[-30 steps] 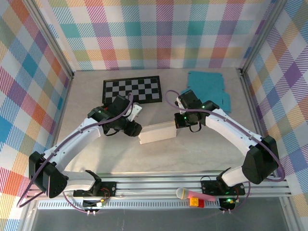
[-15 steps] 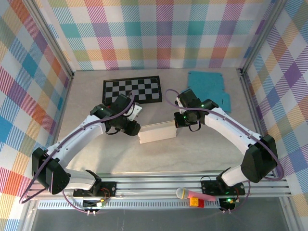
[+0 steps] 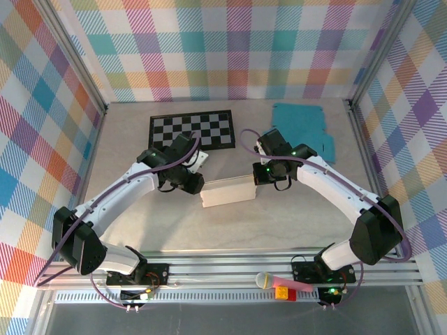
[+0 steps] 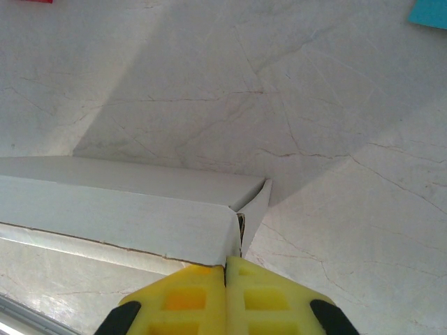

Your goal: Fold the paper box

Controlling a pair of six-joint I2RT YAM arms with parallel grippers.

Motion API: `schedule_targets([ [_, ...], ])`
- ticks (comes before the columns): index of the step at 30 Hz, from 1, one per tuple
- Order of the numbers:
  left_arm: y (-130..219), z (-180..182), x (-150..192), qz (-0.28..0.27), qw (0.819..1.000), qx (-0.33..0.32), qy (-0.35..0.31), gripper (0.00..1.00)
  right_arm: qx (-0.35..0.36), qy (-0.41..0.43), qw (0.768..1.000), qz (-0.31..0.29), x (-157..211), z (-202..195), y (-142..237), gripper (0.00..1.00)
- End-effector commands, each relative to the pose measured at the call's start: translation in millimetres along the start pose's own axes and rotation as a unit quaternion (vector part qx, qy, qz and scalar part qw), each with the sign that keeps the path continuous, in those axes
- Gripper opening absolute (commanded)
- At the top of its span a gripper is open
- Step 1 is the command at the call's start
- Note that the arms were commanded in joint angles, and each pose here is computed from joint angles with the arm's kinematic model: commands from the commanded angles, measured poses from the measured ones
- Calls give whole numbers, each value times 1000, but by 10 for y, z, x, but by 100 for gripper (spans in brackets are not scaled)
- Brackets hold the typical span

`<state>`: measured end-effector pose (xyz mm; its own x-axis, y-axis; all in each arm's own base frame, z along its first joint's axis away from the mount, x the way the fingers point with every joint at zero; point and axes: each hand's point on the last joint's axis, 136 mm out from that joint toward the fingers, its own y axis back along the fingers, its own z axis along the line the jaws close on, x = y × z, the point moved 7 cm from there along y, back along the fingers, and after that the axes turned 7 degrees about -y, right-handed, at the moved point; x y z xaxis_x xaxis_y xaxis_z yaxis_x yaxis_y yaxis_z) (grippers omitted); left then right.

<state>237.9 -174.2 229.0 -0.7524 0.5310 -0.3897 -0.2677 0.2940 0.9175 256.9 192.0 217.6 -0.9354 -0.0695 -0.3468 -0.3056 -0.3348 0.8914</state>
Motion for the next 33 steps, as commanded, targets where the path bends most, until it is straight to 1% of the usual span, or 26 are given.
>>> schedule_targets([
  [1,26,-18,-43,-2,1000,-3,1,21,11,-4,1000,14,24,4,-16,0],
  [8,-7,-20,-45,3,1000,-6,-2,19,10,-5,1000,14,16,9,-28,0],
  [13,-9,-19,-66,0,1000,-6,0,15,9,-6,1000,13,15,10,-26,0],
  [15,-8,-22,-75,-1,1000,-7,2,11,10,-7,1000,13,17,7,-24,0],
  [17,-13,-27,-77,0,1000,-4,7,10,11,-9,1000,12,17,6,-24,0],
  [21,-39,-47,-83,4,999,4,34,6,11,-16,1000,9,15,1,-15,0],
  [24,-49,-47,-73,3,998,6,62,0,11,-20,1000,7,19,7,-15,0],
  [29,-44,-47,-67,8,995,2,97,0,12,-21,1000,6,24,20,-16,0],
  [33,-54,-65,-79,10,991,11,134,0,15,-24,1000,5,33,19,-19,0],
])
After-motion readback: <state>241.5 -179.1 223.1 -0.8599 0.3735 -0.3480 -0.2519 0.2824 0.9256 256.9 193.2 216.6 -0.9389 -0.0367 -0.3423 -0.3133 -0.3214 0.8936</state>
